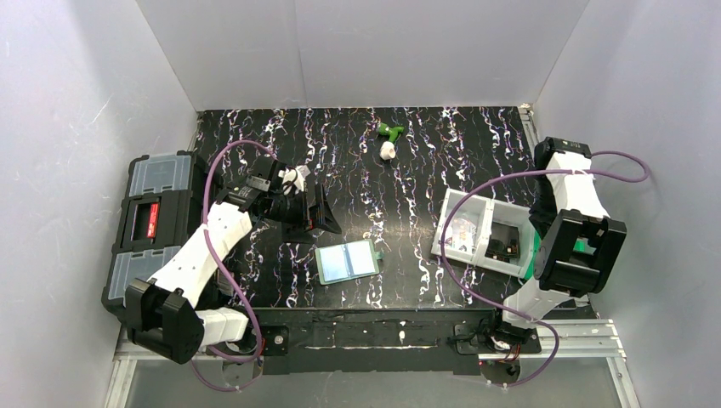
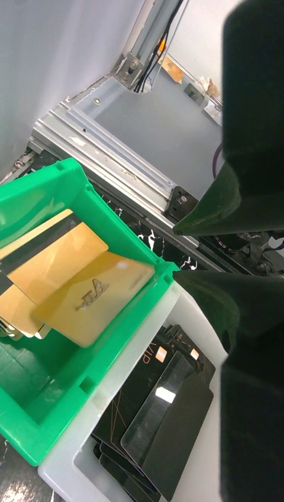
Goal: Take the credit cards out of the card holder
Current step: Place the credit card in the storage box.
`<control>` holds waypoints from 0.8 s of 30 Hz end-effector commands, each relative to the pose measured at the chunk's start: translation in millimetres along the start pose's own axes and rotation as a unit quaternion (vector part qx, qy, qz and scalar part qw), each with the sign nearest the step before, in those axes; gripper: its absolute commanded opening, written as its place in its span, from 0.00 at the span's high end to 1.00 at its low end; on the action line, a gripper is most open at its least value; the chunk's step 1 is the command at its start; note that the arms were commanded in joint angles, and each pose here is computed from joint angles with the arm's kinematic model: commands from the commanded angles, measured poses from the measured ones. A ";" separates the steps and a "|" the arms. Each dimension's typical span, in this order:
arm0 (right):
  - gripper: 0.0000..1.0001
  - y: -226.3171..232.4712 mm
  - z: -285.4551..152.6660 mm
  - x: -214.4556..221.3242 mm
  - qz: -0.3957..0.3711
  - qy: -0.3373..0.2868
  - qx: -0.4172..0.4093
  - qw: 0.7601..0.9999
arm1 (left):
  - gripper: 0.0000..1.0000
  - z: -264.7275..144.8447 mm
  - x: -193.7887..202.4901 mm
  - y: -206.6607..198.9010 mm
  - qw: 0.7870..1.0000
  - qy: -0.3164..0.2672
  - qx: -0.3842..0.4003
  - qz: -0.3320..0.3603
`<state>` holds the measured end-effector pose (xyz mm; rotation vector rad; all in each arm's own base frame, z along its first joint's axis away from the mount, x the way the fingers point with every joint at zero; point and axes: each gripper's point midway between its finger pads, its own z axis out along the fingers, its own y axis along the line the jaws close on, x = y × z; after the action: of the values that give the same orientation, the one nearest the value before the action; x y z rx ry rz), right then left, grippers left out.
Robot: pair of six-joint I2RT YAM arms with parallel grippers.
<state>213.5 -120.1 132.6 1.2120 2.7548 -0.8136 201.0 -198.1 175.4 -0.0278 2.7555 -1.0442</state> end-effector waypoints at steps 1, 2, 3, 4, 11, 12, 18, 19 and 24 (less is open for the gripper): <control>0.64 -1.0 -14.9 -9.4 0.009 -0.021 -0.028 0.999 | 0.00 -3.2 11.2 0.9 1.000 0.009 0.002 0.005; 0.63 0.5 -15.4 -8.5 0.007 -0.018 -0.032 0.999 | 0.00 -2.8 11.6 1.7 1.000 0.010 0.001 0.003; 0.63 2.3 -16.4 -8.0 0.006 -0.018 -0.038 0.999 | 0.00 -2.2 11.6 2.7 1.000 0.010 -0.001 0.002; 0.62 3.8 -18.6 -7.7 0.005 -0.020 -0.046 0.999 | 0.01 -1.8 11.6 4.0 1.000 0.009 -0.004 0.000; 0.43 36.7 -72.0 -2.0 -0.032 -0.080 -0.149 0.985 | 0.01 3.9 12.7 32.8 0.996 -0.013 -0.072 -0.046; 0.39 44.8 -82.1 2.1 -0.043 -0.089 -0.166 0.981 | 0.00 4.6 13.1 38.1 0.995 -0.017 -0.083 -0.053; 0.30 117.7 -143.0 59.2 -0.143 -0.107 -0.308 0.935 | 0.06 18.2 26.6 76.3 0.985 -0.027 -0.140 -0.093; 0.30 130.6 -150.5 71.9 -0.162 -0.105 -0.332 0.923 | 0.08 22.0 29.6 80.5 0.985 -0.024 -0.142 -0.099; 0.29 181.8 -175.3 131.7 -0.258 -0.099 -0.398 0.875 | 0.26 41.2 35.2 91.0 0.984 -0.017 -0.132 -0.120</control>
<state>276.2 94.1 177.4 0.3890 2.7469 0.0096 174.0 -156.7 88.6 -0.3770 2.9170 -0.6988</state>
